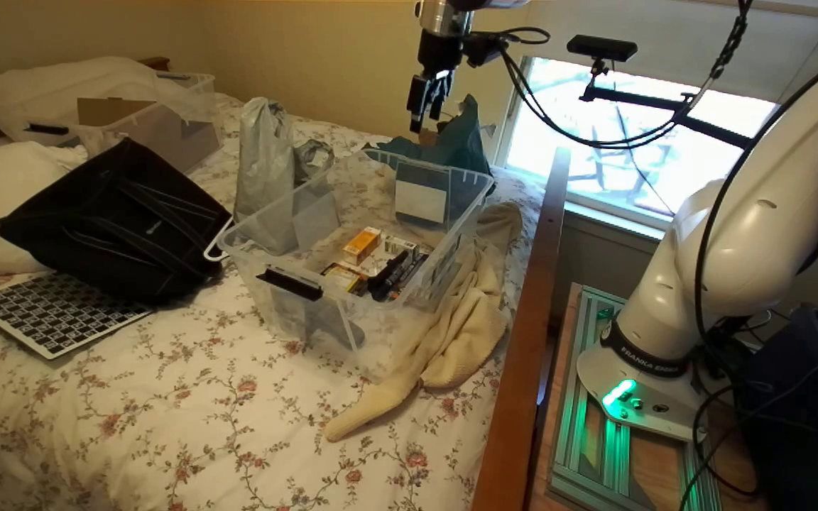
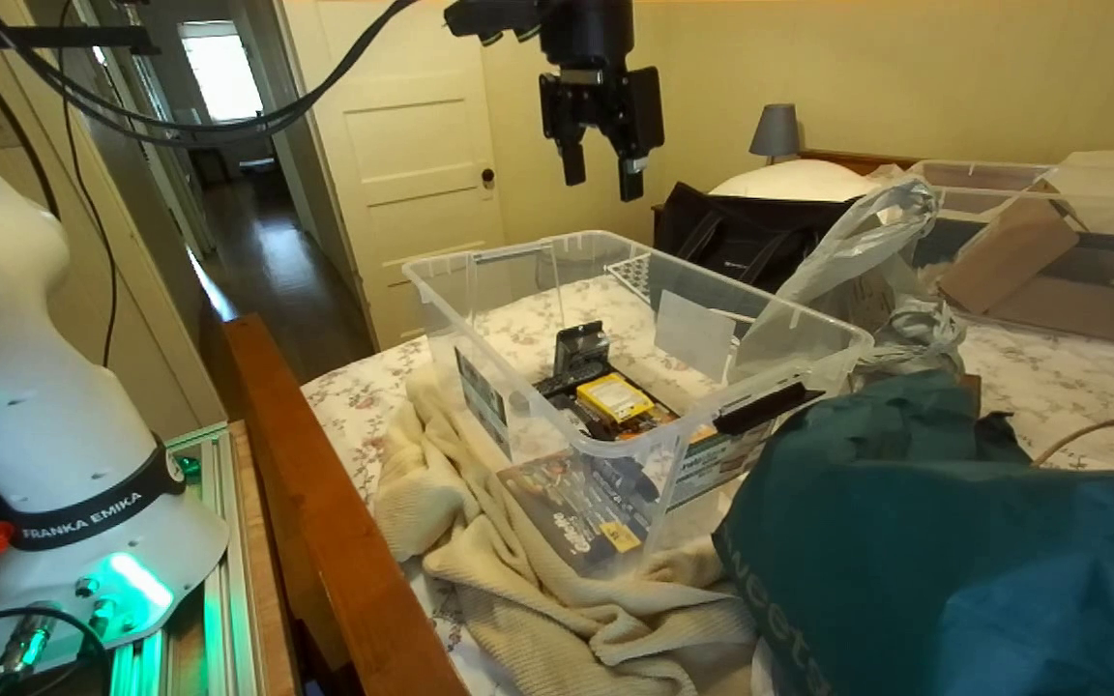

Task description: Remove one box from the storage container

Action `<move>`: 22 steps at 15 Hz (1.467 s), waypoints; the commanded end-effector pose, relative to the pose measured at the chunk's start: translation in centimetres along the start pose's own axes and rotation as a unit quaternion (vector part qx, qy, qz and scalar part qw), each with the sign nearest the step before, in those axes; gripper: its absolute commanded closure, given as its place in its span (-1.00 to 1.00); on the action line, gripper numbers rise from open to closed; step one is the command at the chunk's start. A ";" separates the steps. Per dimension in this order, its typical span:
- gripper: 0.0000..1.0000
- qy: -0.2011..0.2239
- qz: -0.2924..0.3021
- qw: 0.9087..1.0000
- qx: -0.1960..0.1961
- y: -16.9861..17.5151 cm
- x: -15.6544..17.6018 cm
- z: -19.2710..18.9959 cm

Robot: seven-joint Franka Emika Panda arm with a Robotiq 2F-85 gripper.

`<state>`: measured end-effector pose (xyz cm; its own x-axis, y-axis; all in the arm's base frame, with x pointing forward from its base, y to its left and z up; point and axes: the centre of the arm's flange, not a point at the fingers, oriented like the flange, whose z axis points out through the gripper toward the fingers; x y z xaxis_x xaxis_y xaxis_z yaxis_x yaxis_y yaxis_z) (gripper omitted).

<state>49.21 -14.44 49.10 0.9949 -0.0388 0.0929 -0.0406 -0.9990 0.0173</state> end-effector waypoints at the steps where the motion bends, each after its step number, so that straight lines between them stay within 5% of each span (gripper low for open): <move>1: -1.00 0.017 0.086 0.996 0.033 -0.9 2.4 1.8; 5: -1.00 0.033 0.149 0.987 0.039 -1.9 3.7 4.3; 15: -1.00 0.031 0.301 0.952 -0.055 -1.8 5.9 12.4; 16: -1.00 0.031 0.280 0.959 -0.041 -1.6 5.0 11.4; 22: -1.00 0.025 0.294 0.954 -0.046 -1.5 5.3 12.5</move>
<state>55.69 -13.38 37.16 0.7915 -0.5894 0.1619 -0.6014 -0.7982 0.0347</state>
